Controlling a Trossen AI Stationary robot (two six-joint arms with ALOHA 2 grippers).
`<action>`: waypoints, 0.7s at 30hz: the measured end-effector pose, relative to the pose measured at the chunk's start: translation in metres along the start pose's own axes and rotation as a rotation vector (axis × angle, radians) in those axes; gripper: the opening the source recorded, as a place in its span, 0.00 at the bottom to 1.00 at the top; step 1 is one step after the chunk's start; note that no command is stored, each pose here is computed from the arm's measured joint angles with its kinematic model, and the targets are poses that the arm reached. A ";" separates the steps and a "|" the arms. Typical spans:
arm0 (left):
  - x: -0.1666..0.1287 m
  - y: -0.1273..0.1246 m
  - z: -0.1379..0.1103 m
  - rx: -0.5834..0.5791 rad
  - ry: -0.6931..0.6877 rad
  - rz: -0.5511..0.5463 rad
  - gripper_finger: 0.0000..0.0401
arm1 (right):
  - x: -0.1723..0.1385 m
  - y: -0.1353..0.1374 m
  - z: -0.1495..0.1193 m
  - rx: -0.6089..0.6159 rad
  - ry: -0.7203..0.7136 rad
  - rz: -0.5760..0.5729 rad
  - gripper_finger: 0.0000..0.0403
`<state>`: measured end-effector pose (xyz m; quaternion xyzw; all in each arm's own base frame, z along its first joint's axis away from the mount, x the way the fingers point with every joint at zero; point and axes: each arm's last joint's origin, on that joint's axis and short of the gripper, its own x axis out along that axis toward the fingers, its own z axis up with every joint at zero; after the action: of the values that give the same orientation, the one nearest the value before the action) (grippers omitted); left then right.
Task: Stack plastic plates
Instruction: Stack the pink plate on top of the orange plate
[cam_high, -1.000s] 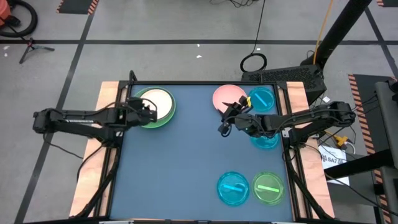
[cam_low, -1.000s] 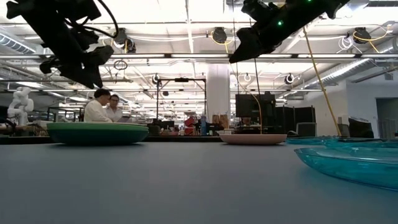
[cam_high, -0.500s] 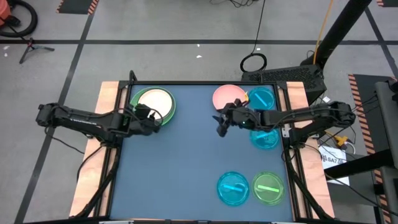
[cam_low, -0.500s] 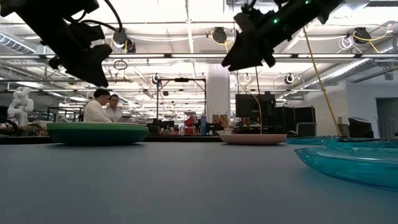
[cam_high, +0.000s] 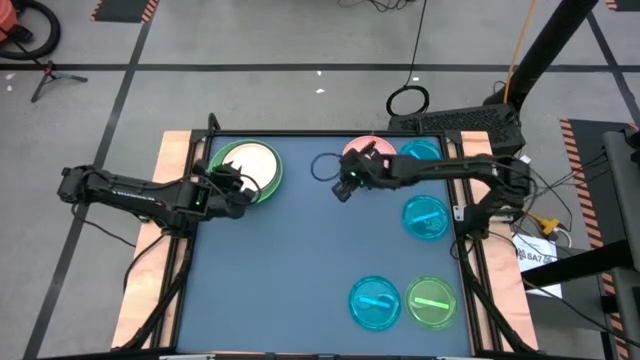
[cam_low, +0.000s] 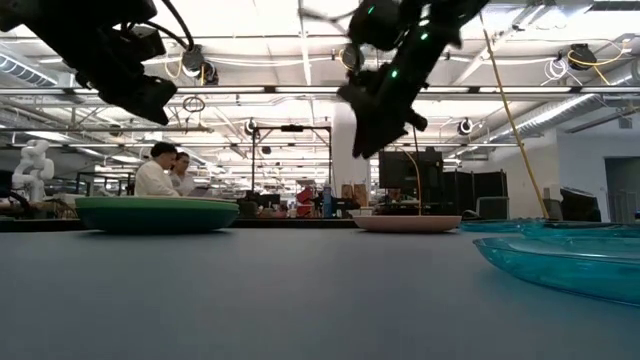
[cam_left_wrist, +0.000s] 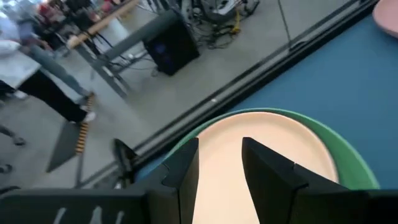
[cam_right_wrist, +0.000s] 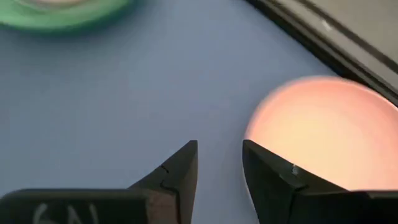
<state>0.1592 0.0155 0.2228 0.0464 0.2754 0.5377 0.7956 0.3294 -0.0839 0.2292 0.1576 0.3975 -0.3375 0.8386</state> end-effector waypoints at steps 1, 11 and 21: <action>0.000 0.001 0.000 0.018 -0.003 0.013 0.32 | 0.006 -0.003 0.003 0.000 0.044 -0.030 0.30; 0.009 0.010 -0.001 0.110 0.016 0.122 0.32 | 0.065 -0.028 0.011 0.037 0.281 -0.089 0.39; 0.012 0.013 -0.001 0.098 0.029 0.147 0.32 | 0.098 -0.033 -0.005 0.040 0.375 -0.136 0.40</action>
<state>0.1517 0.0313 0.2220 0.0974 0.3088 0.5810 0.7467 0.3486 -0.1485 0.1507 0.2069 0.5498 -0.3660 0.7218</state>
